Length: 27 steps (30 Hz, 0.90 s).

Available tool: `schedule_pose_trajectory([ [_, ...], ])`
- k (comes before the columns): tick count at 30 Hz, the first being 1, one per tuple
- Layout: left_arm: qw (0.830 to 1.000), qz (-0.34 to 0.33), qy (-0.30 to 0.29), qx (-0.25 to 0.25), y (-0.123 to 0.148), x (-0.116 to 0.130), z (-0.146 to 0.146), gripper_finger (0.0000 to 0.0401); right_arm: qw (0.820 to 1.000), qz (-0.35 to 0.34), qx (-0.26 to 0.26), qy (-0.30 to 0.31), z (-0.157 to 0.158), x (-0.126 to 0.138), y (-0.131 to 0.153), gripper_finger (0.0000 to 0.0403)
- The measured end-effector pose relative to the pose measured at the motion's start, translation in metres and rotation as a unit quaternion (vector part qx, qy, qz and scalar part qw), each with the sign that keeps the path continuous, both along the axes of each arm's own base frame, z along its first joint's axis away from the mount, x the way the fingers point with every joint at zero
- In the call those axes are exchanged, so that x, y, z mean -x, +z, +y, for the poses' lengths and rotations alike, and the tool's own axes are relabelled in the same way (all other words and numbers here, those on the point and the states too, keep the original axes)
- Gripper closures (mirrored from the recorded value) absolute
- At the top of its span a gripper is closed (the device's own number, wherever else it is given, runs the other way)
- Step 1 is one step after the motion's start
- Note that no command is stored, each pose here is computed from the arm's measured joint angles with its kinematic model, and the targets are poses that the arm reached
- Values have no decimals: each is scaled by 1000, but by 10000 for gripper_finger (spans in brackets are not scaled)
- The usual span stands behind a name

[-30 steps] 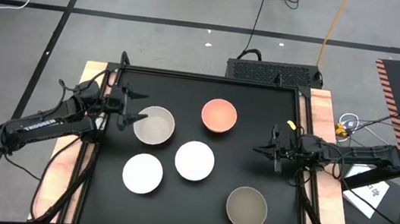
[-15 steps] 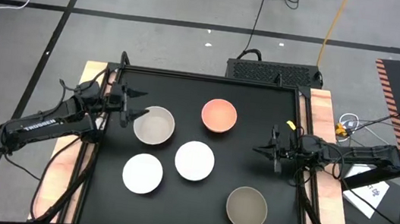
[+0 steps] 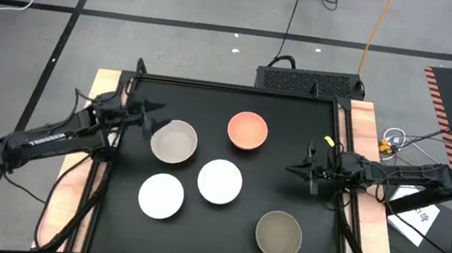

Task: Nest bowls inside each other
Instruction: Stack the gray bowl on the right white bowl

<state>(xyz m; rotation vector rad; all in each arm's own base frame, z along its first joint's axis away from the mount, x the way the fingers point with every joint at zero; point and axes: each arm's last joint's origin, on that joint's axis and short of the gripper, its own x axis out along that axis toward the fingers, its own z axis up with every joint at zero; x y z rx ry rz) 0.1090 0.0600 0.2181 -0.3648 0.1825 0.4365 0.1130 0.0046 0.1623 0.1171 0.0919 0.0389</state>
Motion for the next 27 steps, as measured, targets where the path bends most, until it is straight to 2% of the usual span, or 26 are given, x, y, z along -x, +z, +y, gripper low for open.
schedule_pose_trajectory([
  [7,996,69,24,50,-11,-7,5,9,1000,0,-5,0,0,0,0,403],
  [12,985,149,65,61,-1,-8,10,9,1000,1,-13,-1,0,0,0,403],
  [17,977,190,68,71,13,-13,13,9,1000,1,-13,-1,0,0,0,403],
  [25,944,295,54,135,11,-19,15,9,1000,2,-15,-1,0,0,0,403],
  [27,940,304,54,144,10,-21,17,9,1000,5,-15,-1,0,0,-1,403],
])
